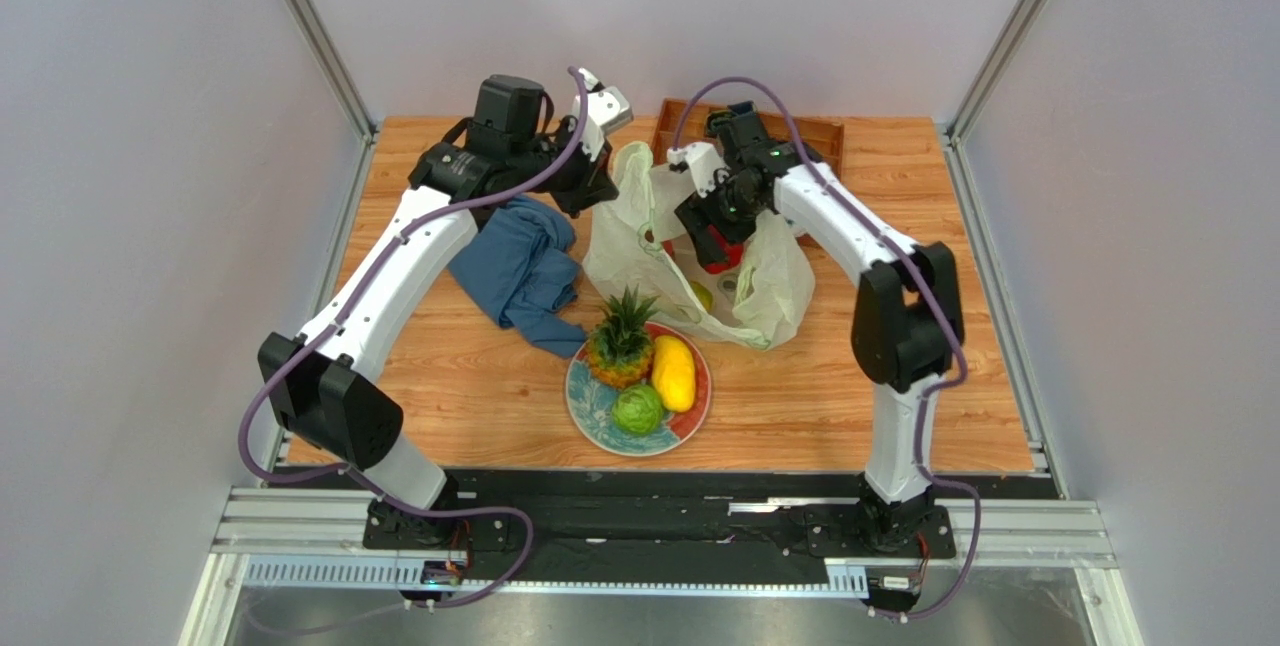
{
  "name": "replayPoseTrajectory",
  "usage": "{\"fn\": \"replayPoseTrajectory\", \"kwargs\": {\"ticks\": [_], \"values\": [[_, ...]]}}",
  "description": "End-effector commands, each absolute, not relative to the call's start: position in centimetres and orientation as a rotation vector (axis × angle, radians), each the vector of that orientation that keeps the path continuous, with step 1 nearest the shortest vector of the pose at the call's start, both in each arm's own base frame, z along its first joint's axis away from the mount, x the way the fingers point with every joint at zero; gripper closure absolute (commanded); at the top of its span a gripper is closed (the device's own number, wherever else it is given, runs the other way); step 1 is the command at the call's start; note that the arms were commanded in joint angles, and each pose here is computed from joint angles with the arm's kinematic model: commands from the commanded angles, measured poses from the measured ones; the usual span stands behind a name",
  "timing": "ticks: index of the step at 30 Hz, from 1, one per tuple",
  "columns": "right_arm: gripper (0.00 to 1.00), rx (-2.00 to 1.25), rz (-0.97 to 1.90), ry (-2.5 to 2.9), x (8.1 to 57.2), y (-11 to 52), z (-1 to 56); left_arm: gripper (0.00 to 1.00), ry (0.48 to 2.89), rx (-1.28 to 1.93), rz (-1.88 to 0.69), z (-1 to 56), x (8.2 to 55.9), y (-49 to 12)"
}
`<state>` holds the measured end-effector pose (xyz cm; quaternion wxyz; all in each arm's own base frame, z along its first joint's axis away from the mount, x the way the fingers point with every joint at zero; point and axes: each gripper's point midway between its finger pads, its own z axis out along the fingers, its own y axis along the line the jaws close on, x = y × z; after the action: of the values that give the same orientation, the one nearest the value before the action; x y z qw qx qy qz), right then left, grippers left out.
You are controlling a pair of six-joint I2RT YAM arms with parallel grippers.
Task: Take the fake fruits out of the plastic bag
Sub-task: Take out the fake fruit from the plastic bag, then place the fake fruit on the plate.
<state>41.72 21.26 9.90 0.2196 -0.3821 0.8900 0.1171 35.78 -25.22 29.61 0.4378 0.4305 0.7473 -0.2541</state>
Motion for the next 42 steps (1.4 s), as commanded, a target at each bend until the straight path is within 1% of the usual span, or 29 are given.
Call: {"fn": "replayPoseTrajectory", "kwargs": {"ticks": [1,2,3,5,8,11,14,15,19,20,22,23,24,25,26,27,28,29,30,31,32,34,36,40,42], "values": [[0.43,-1.192,0.481,2.229,36.9,21.5,19.5,1.0,1.82,1.014,-0.611,30.6,37.1,-25.6],[0.43,-1.22,0.508,2.233,35.4,21.3,19.6,1.0,1.824,1.003,-0.618,30.6,37.2,-25.7],[0.42,-1.248,0.517,2.187,34.5,21.1,20.9,1.0,1.825,0.986,-0.615,30.7,37.6,-25.6],[0.42,-1.28,0.556,2.196,32.5,20.7,21.0,1.0,1.828,0.949,-0.628,31.0,38.2,-25.7],[0.42,-1.311,0.588,2.155,30.2,20.3,22.6,1.0,1.815,0.927,-0.632,32.1,38.9,-25.9],[0.42,-1.317,0.664,2.048,28.1,20.8,25.8,1.0,1.821,0.896,-0.636,32.6,39.5,-25.9],[0.42,-1.335,0.719,1.9,26.0,22.3,29.4,1.0,1.837,0.851,-0.664,32.9,40.0,-25.8],[0.41,-1.39,0.738,1.846,24.7,23.8,30.1,1.0,1.837,0.84,-0.676,33.1,40.1,-25.6],[0.41,-1.549,0.733,1.682,21.9,27.7,32.0,1.0,1.83,0.858,-0.688,33.3,39.6,-25.5],[0.41,-1.579,0.744,1.681,22.1,28.8,31.3,1.0,1.815,0.887,-0.664,33.2,39.6,-25.3],[0.43,-1.658,0.761,1.639,20.9,31.0,30.6,1.0,1.819,0.881,-0.595,33.1,39.8,-24.3],[0.44,-1.717,0.767,1.647,20.5,32.3,29.1,1.0,1.828,0.875,-0.566,32.7,39.9,-23.9],[0.44,-1.809,0.785,1.578,18.4,34.2,28.7,1.0,1.82,0.867,-0.565,33.0,39.8,-23.6],[0.44,-1.852,0.768,1.554,17.8,35.2,28.1,1.0,1.793,0.863,-0.566,34.1,39.0,-23.2],[0.44,-1.888,0.764,1.516,17.1,36.3,28.1,1.0,1.803,0.855,-0.58,33.7,38.5,-23.0],[0.44,-1.964,0.766,1.49,15.5,38.2,26.6,1.0,1.797,0.853,-0.584,33.9,38.0,-22.9],[0.44,-1.967,0.733,1.491,15.7,39.2,26.0,1.0,1.767,0.851,-0.585,35.0,36.8,-22.5],[0.44,-1.972,0.74,1.485,15.5,40.0,25.9,1.0,1.779,0.856,-0.613,34.2,35.8,-22.4],[0.44,-2.009,0.758,1.518,15.1,41.3,23.9,1.0,1.737,0.856,-0.621,34.8,35.2,-22.4],[0.45,-1.984,0.756,1.56,15.2,42.0,23.4,1.0,1.673,0.842,-0.614,36.7,33.6,-21.8],[0.45,-1.972,0.751,1.597,15.3,42.7,22.6,1.0,1.693,0.828,-0.629,35.3,32.9,-21.6],[0.45,-1.914,0.73,1.714,15.5,44.1,20.3,1.0,1.615,0.826,-0.62,37.1,31.1,-21.0],[0.44,-1.886,0.702,1.773,15.5,44.6,18.6,1.0,1.624,0.827,-0.617,36.6,30.1,-20.6],[0.43,-1.885,0.498,1.793,16.3,45.7,15.5,1.0,1.643,0.857,-0.612,36.0,29.2,-20.2],[0.43,-1.882,0.445,1.806,16.4,45.9,14.7,1.0,1.643,0.863,-0.618,35.6,28.9,-20.2]]}}
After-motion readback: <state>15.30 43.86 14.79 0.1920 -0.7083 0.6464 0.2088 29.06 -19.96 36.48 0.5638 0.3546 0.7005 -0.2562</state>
